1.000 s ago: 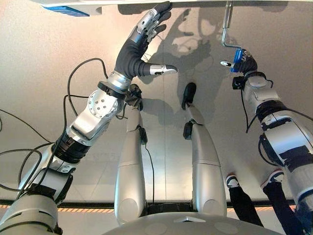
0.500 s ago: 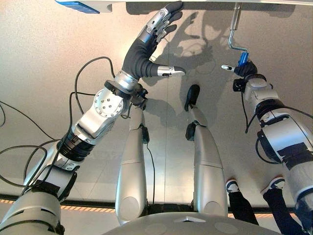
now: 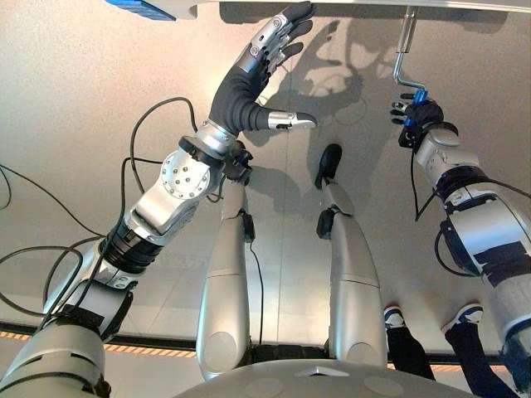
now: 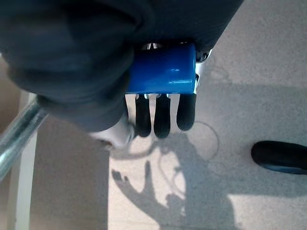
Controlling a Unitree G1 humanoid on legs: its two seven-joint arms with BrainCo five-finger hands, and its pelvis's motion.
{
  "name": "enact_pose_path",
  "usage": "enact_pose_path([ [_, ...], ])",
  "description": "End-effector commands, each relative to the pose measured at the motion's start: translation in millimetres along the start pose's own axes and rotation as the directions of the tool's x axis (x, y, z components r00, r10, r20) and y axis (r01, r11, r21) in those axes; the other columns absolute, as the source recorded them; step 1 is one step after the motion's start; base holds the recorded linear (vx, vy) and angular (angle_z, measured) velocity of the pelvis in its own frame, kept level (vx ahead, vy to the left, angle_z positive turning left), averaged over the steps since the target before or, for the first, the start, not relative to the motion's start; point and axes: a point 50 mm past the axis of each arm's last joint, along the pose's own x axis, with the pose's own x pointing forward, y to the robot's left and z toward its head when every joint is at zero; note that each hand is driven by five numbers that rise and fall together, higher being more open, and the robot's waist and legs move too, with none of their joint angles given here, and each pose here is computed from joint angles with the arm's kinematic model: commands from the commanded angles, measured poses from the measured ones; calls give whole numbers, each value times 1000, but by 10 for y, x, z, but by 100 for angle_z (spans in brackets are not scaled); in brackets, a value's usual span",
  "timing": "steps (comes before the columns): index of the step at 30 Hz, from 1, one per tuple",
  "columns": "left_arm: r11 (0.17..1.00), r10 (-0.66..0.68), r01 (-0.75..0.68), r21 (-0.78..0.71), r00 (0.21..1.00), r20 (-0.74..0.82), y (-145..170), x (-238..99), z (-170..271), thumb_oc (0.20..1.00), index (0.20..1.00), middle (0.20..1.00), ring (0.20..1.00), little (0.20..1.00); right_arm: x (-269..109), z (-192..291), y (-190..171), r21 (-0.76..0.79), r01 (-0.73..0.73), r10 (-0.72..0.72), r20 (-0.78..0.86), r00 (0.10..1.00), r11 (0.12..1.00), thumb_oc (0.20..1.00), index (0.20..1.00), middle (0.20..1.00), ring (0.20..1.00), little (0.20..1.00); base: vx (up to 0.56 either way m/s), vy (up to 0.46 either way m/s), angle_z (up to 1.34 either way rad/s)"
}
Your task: Raise the hospital bed
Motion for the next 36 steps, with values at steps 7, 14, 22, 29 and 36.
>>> enact_pose_path([
  [7, 996, -73, 80, -45, 987, 141, -156, -50, 265, 1000, 1000, 1000, 1000, 1000, -10, 397, 188, 24, -90, 85, 162, 983, 996, 200, 200, 200, 200, 200, 0, 0, 0],
  [14, 996, -68, 75, -40, 987, 143, -139, -52, 278, 1000, 1000, 1000, 1000, 1000, -29, 457, 292, 66, -127, 112, 200, 973, 990, 200, 200, 200, 200, 200, 0, 0, 0],
  [22, 998, 6, -13, 56, 993, 118, 58, -155, 311, 1000, 1000, 1000, 1000, 1000, -484, 528, 624, 235, -432, 282, 483, 829, 871, 200, 200, 200, 200, 200, 0, -2, 0],
  [29, 989, 51, -66, 134, 992, 111, 184, -267, 374, 1000, 1000, 1000, 1000, 1000, -1060, 456, 401, 287, -590, 278, 675, 683, 755, 200, 200, 200, 200, 200, 0, 0, 0],
  [36, 981, 52, -75, 177, 990, 129, 247, -352, 496, 1000, 1000, 1000, 1000, 1000, -1470, 622, 267, 199, -674, 288, 792, 538, 711, 200, 200, 200, 200, 200, 2, 6, 4],
])
